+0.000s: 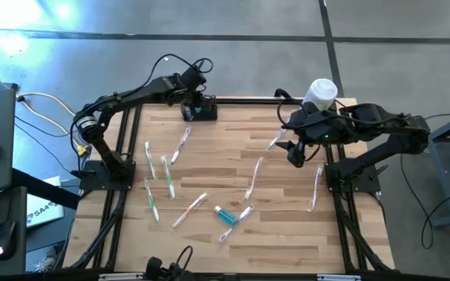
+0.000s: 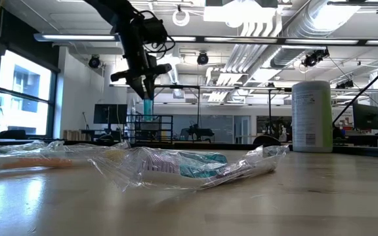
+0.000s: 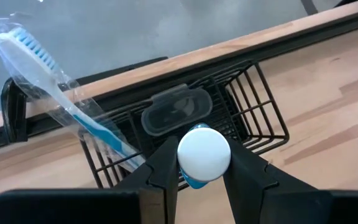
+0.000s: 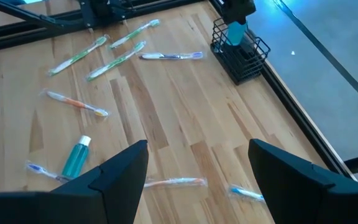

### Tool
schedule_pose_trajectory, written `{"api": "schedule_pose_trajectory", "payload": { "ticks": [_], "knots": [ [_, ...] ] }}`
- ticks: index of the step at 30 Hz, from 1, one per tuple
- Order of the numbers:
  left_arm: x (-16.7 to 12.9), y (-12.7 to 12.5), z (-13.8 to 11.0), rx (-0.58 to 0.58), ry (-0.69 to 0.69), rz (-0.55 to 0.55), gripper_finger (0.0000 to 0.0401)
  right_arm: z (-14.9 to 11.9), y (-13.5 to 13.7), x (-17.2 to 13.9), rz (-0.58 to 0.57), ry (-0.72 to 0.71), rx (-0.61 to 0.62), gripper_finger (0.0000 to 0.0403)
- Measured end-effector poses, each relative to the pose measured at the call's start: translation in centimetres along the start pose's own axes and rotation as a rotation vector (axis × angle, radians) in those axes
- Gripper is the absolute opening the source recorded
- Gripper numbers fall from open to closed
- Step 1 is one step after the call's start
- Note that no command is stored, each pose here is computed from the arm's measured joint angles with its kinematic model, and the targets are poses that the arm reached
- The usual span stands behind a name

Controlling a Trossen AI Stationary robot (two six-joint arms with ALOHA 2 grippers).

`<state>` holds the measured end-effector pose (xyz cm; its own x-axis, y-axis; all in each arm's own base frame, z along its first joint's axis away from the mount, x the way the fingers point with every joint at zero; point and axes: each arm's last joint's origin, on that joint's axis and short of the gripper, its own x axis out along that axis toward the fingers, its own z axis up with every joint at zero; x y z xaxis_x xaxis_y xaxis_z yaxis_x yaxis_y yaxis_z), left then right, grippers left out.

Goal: Pick & Place toothbrushing station
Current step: Put the top blue mouthwash into the black wire organizer

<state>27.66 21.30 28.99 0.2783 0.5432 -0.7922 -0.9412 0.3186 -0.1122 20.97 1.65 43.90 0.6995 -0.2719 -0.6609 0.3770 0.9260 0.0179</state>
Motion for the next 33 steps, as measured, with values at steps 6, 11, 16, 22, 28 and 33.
{"api": "schedule_pose_trajectory", "payload": {
  "ticks": [6, 11, 16, 22, 28, 33],
  "knots": [
    [0.1, -0.2, -0.2, -0.004, 0.003, 0.007, 0.0092, 0.0, 0.0, 0.0, 0.000, 0.000, 0.000, 0.0271],
    [0.1, -0.2, -0.1, 0.005, -0.006, 0.002, 0.0092, 0.0, 0.0, 0.0, 0.000, 0.000, 0.000, 0.0271],
    [0.1, -0.2, 0.0, 0.013, -0.019, 0.010, 0.0092, 0.0, 0.0, 0.0, 0.000, -0.002, 0.001, 0.0271],
    [0.1, -0.2, 0.0, 0.014, -0.032, 0.031, 0.0092, 0.1, 0.0, 0.0, 0.003, -0.009, 0.000, 0.0271],
    [-0.1, -1.0, -0.3, 0.100, -0.055, 0.027, 0.0092, 0.1, 0.0, 0.0, 0.002, -0.009, -0.004, 0.0271],
    [-0.2, -1.1, -0.5, 0.166, -0.045, 0.031, 0.0092, 0.1, 0.0, 0.0, -0.005, -0.011, -0.015, 0.0271]
  ]
}}
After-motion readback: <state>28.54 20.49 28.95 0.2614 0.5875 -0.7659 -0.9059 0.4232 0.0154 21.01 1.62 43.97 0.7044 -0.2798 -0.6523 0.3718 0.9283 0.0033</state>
